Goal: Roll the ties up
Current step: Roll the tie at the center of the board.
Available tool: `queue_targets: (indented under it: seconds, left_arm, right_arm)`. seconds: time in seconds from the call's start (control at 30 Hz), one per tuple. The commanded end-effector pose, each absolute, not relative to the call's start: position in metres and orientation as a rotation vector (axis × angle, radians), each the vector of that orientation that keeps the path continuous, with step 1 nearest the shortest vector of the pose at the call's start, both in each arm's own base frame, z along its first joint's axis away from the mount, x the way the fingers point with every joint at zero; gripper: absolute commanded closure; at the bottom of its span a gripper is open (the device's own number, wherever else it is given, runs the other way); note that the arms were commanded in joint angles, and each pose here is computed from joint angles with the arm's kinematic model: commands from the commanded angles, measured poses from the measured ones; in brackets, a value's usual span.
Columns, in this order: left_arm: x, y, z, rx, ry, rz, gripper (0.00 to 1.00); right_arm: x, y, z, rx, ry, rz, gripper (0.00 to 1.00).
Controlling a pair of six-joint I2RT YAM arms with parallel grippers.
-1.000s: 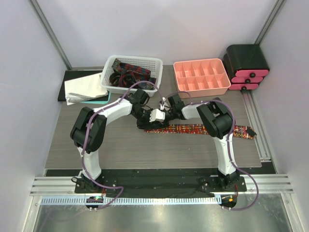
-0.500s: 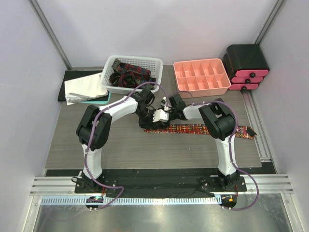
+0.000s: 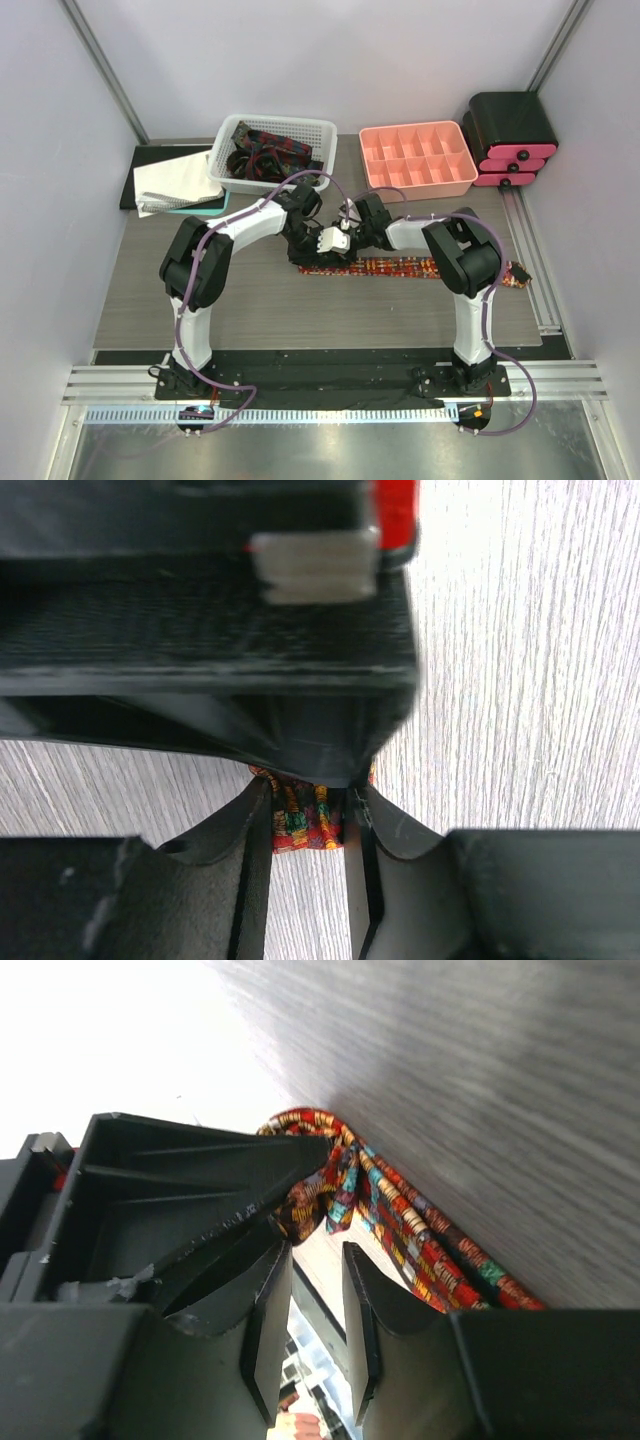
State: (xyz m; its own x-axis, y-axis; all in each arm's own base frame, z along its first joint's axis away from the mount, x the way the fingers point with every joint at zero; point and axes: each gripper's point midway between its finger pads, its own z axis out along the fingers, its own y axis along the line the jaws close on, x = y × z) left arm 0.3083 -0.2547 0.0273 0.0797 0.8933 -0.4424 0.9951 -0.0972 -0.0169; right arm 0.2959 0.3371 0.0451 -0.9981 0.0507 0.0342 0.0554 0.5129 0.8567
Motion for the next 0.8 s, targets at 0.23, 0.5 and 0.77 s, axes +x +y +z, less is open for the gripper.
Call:
queue_targets:
  seconds: [0.23,0.5,0.77]
  left_arm:
    - [0.304,-0.247,0.003,2.132,1.932,-0.476,0.69]
    - [0.303,-0.247,0.004,2.134,1.928,-0.478,0.69]
    - [0.305,-0.242,0.006,2.13,1.915,-0.478,0.59]
  right_arm:
    - [0.323,0.354,0.06,-0.117,-2.753,-1.68,0.65]
    - [0.321,0.357,0.058,-0.086,-2.763,-1.669,0.76]
    - [0.32,0.327,0.038,-0.091,-2.858,-1.495,0.99]
